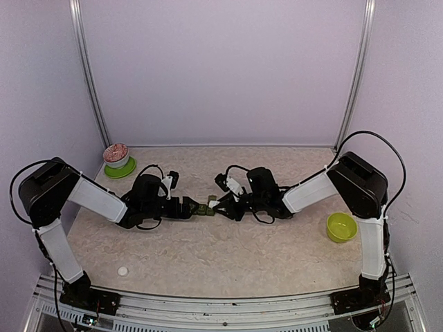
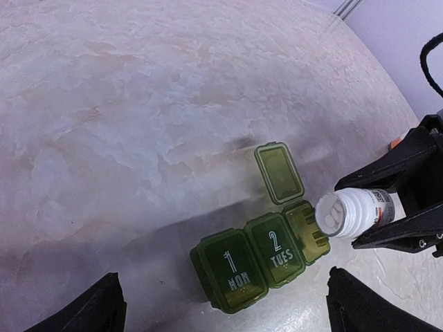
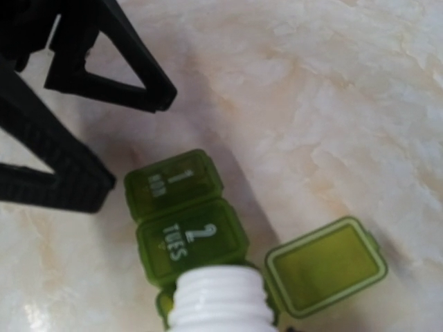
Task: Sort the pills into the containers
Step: Hold the pill container at the center of the board.
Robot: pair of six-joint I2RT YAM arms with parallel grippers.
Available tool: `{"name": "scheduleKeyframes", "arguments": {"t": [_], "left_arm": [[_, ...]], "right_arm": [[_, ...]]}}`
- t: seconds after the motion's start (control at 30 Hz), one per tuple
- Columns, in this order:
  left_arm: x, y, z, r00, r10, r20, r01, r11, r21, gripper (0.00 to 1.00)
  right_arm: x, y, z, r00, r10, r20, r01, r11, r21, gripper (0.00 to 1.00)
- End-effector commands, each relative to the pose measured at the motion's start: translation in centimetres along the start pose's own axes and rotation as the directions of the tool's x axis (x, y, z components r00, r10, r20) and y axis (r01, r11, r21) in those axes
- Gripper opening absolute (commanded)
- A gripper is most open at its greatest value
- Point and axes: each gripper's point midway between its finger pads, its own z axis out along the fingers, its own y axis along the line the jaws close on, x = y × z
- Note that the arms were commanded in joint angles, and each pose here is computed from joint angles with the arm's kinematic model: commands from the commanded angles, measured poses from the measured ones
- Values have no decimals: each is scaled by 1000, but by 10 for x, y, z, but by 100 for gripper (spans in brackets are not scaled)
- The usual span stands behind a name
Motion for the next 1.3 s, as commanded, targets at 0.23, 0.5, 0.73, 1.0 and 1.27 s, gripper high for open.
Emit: {"name": "scheduleKeyframes", "arguments": {"t": [0.23, 0.5, 0.73, 1.0, 1.27], "left_arm": [[0, -2, 5, 1000, 15, -9, -15, 1000, 0, 99], [1, -3, 6, 1000, 15, -14, -15, 1000, 1, 99], [2, -2, 7, 1000, 12, -18, -12, 1000, 2, 99], [3, -2, 8, 1000, 10, -21, -10, 1000, 5, 99], [4, -3, 8, 1000, 10, -23, -10, 1000, 6, 99]], "right_arm": [[-2, 4, 1, 999, -16, -43, 17, 1000, 9, 27], [-6, 5, 1, 997, -33, -66, 34, 999, 10, 27], [-9, 6, 1, 995, -47, -87, 48, 999, 8, 27], [-12, 7, -1, 992, -66, -107, 68, 998, 16, 27], [-15, 9, -1, 988, -83, -130, 85, 996, 12, 27]]}}
